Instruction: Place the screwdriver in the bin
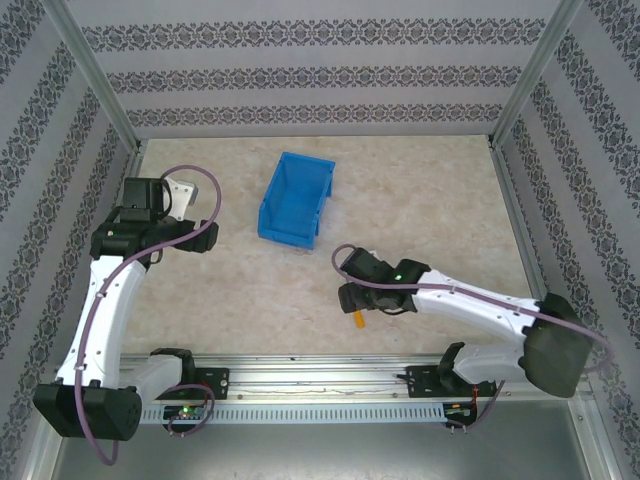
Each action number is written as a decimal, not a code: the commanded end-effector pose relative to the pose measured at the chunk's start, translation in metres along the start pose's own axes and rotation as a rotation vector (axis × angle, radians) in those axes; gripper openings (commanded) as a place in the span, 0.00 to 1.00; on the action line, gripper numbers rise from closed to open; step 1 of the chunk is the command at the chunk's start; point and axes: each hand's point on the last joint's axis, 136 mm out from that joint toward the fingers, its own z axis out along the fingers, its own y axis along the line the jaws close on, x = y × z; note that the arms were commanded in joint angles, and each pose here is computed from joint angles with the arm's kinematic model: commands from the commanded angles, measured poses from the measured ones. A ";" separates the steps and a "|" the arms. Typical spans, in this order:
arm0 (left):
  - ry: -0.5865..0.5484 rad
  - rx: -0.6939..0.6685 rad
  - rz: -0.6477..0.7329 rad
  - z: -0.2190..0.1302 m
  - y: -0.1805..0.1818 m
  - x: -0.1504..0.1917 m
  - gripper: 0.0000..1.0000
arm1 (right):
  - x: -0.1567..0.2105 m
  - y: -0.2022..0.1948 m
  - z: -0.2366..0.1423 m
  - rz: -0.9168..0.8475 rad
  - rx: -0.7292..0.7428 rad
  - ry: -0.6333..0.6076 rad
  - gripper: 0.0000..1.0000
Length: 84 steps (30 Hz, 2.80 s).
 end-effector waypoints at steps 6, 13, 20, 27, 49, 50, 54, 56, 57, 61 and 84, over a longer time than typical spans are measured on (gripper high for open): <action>0.039 0.066 0.024 -0.006 -0.013 0.006 0.99 | 0.023 0.011 0.011 0.019 -0.031 0.091 0.73; 0.030 0.078 0.024 -0.003 -0.014 0.001 0.99 | 0.039 0.008 0.021 0.013 -0.001 0.154 0.66; 0.041 0.090 0.015 0.002 -0.015 0.002 0.99 | 0.046 0.009 0.032 -0.013 0.026 0.202 0.61; 0.047 0.086 0.023 0.005 -0.014 0.003 0.99 | 0.050 0.010 0.045 -0.034 0.059 0.242 0.58; 0.044 0.105 0.024 0.008 -0.017 0.000 0.99 | 0.052 0.001 0.061 -0.008 0.112 0.256 0.38; 0.045 0.103 0.025 0.008 -0.016 0.000 0.99 | 0.052 0.001 0.062 -0.005 0.108 0.258 0.36; 0.045 0.102 0.029 0.008 -0.016 0.001 0.99 | 0.051 0.000 0.063 0.003 0.105 0.257 0.33; 0.043 0.103 0.030 0.007 -0.017 0.001 0.99 | 0.050 0.000 0.063 0.003 0.106 0.252 0.32; 0.044 0.103 0.029 0.007 -0.016 0.001 0.99 | 0.050 -0.001 0.063 0.003 0.109 0.249 0.31; 0.043 0.105 0.037 0.007 -0.017 0.001 0.99 | 0.049 -0.001 0.062 0.001 0.110 0.244 0.26; 0.058 0.177 0.059 0.003 -0.029 0.004 0.99 | 0.036 0.002 0.051 -0.020 0.088 0.190 0.18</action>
